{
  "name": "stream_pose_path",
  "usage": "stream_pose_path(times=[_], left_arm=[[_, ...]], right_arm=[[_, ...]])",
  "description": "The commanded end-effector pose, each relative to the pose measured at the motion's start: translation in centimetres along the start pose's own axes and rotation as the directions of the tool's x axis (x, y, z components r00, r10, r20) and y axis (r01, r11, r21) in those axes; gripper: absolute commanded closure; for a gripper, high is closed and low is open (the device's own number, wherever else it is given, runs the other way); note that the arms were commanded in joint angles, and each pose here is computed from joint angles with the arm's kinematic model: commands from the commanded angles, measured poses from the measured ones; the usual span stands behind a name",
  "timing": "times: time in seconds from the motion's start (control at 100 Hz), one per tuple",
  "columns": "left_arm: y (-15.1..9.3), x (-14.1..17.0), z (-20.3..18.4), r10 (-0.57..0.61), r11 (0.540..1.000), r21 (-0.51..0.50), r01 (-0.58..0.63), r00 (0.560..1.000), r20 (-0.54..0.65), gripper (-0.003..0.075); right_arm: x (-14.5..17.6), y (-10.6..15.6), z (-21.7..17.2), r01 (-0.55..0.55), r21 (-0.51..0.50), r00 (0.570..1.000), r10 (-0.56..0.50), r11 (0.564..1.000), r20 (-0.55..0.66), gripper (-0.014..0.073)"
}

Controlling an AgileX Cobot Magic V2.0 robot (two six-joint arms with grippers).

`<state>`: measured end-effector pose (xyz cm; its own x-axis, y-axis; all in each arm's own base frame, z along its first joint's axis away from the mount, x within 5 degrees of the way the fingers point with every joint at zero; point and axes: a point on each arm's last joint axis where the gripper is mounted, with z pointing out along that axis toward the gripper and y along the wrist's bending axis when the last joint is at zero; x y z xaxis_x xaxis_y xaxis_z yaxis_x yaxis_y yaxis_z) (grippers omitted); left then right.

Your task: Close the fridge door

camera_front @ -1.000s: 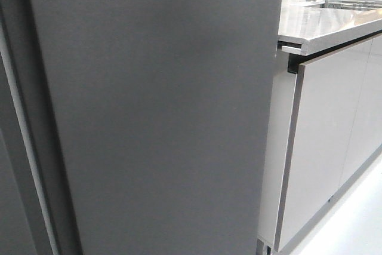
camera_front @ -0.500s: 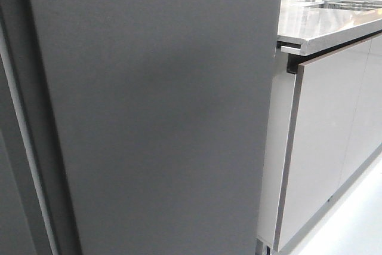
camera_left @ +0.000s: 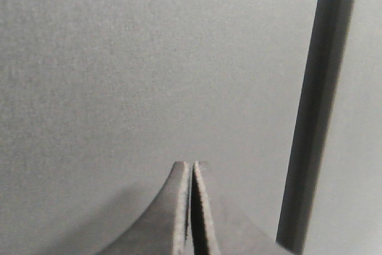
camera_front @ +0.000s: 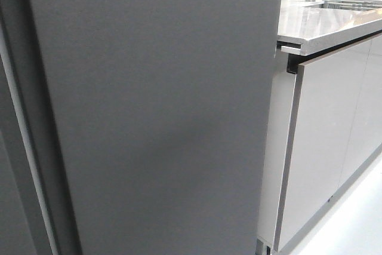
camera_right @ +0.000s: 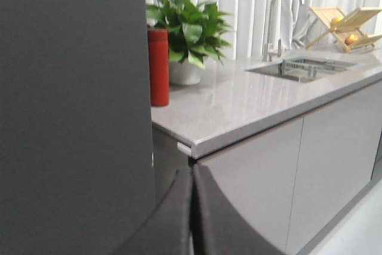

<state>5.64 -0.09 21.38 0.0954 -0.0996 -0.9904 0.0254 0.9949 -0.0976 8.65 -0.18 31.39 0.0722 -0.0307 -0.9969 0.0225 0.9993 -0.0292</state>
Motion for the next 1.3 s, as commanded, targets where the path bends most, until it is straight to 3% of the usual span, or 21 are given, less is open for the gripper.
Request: stream_pose_path(times=[0.0,0.49,1.29], left_arm=[[0.0,0.4,0.2,-0.006,1.000,0.010,0.006,1.000,0.029,0.0741],[0.0,0.4,0.2,-0.006,1.000,0.010,0.006,1.000,0.029,0.0741],[0.0,0.4,0.2,-0.006,1.000,0.010,0.006,1.000,0.029,0.0741]], right_arm=[[0.4,0.1,-0.7,0.006,-0.005,0.995,-0.006,1.000,0.104,0.0671],[9.5,0.4,-3.3,0.006,-0.009,0.995,-0.006,1.000,0.099,0.0671],[9.4,0.3,-3.8,0.008,0.009,0.993,-0.009,1.000,0.118,0.0671]])
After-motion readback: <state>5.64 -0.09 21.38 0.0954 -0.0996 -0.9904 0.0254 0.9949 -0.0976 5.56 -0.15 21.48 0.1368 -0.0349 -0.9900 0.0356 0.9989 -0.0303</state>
